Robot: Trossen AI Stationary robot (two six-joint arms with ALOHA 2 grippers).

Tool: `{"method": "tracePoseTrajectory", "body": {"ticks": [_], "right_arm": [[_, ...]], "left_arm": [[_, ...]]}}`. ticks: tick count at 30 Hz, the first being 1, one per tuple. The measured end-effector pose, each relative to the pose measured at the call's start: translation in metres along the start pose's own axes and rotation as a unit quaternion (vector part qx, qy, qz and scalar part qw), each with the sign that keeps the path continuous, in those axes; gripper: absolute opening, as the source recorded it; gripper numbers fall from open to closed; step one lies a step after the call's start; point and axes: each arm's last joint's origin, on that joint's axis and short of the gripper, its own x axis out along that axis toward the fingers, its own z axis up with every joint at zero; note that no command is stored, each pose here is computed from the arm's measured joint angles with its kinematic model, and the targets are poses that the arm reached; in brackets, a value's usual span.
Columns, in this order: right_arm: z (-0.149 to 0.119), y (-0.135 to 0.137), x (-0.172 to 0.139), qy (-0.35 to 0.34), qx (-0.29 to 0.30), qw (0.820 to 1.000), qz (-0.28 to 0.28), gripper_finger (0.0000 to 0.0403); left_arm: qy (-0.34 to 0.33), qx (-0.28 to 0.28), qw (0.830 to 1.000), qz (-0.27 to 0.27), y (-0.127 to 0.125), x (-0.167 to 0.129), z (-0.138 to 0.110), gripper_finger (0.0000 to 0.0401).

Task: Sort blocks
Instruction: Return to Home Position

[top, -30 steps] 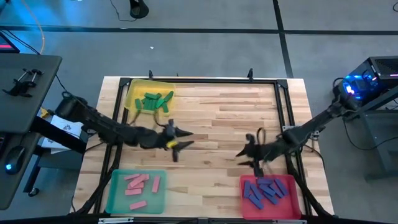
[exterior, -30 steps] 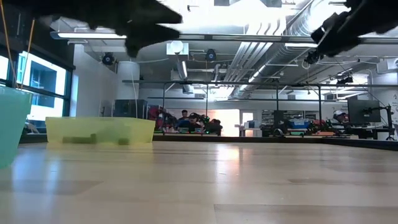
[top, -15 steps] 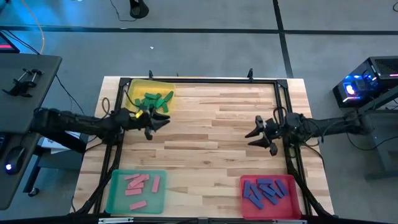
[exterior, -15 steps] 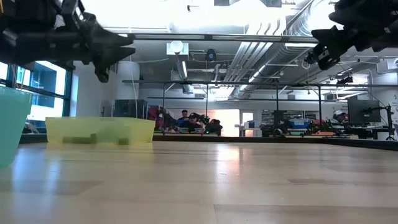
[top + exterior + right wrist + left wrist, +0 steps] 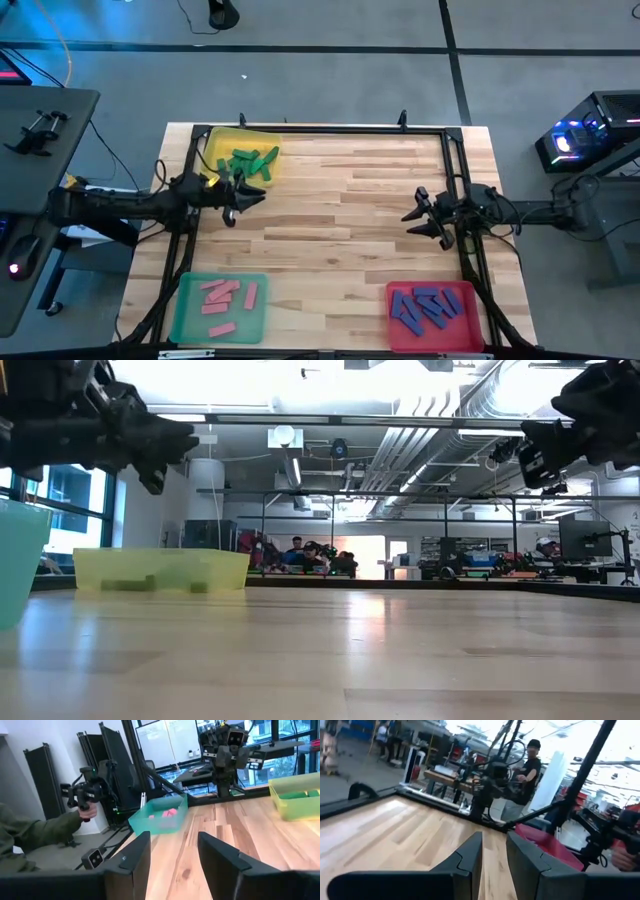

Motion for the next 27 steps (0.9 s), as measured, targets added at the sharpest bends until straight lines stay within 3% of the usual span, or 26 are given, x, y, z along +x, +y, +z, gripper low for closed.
{"method": "tracePoseTrajectory", "body": {"ticks": [10,16,20,27], "right_arm": [[-0.004,0.0,-0.002,0.016,-0.019,1.0,-0.005,0.0147],[-0.005,-0.002,-0.002,0.016,-0.028,0.999,-0.039,0.0147],[-0.004,-0.005,-0.003,0.007,-0.039,0.996,-0.085,0.0147],[-0.01,-0.007,-0.003,0.037,-0.044,0.992,-0.111,0.0147]], "left_arm": [[-0.003,0.083,0.994,-0.065,-0.018,-0.008,0.002,0.0074],[0.018,0.107,0.993,-0.036,-0.027,-0.017,-0.006,0.0069],[0.031,0.121,0.992,-0.026,-0.033,-0.023,-0.01,0.0048],[0.046,0.16,0.986,-0.026,-0.041,-0.031,-0.016,0.0011]]}}
